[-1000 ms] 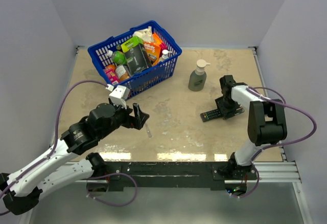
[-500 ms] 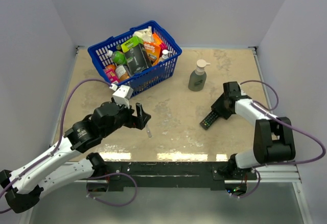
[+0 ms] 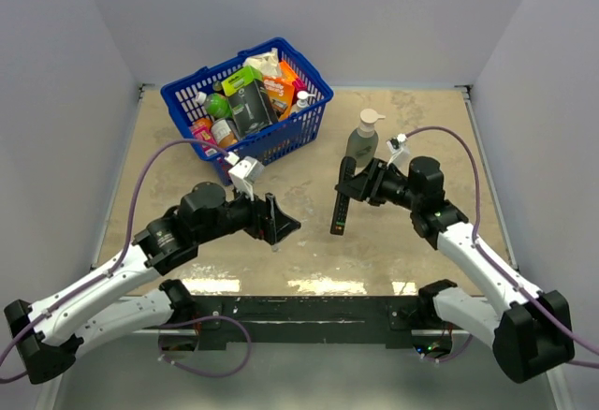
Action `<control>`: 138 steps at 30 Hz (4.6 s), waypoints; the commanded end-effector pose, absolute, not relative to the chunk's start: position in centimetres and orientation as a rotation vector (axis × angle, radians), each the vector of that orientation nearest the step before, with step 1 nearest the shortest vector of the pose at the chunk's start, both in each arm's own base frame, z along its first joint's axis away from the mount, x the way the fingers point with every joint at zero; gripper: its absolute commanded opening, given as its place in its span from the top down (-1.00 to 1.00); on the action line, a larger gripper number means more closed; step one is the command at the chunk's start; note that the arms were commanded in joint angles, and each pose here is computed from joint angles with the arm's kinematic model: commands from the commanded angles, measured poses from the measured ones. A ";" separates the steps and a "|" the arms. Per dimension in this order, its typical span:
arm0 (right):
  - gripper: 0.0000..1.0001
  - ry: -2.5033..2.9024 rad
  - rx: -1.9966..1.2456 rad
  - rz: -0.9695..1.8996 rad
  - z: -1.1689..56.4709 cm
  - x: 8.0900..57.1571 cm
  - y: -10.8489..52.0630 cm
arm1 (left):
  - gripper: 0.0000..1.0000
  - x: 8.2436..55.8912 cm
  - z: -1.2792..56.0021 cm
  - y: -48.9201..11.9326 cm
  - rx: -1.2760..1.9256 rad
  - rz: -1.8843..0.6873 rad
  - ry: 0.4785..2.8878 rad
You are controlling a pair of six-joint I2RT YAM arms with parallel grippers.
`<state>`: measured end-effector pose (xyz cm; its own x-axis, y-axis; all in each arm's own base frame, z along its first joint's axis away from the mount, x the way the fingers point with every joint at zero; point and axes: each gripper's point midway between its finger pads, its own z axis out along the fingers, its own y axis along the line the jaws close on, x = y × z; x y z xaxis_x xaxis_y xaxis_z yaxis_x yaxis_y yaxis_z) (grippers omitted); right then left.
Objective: Unload the batteries from the remote control
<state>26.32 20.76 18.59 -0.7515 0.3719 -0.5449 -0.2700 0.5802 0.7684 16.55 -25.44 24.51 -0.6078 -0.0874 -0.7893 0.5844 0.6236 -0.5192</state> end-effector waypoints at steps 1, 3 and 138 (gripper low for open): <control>0.25 1.849 -0.107 1.451 25.7 23.8 23.6 | -0.85 14.1 27.2 -29.0 0.543 -1.314 1.884; 0.25 1.786 -0.161 1.497 27.6 22.8 24.2 | -0.86 13.8 27.6 -30.0 0.586 -1.365 1.848; -0.92 1.979 0.193 0.575 26.3 23.0 12.6 | -0.54 19.9 5.1 -31.9 0.547 -0.500 2.555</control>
<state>22.86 12.27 24.63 -0.4922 0.3961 -0.7751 -0.0620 0.8722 0.4851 19.08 -30.95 2.54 -0.8279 0.3214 -0.4597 0.4584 0.8599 -0.2244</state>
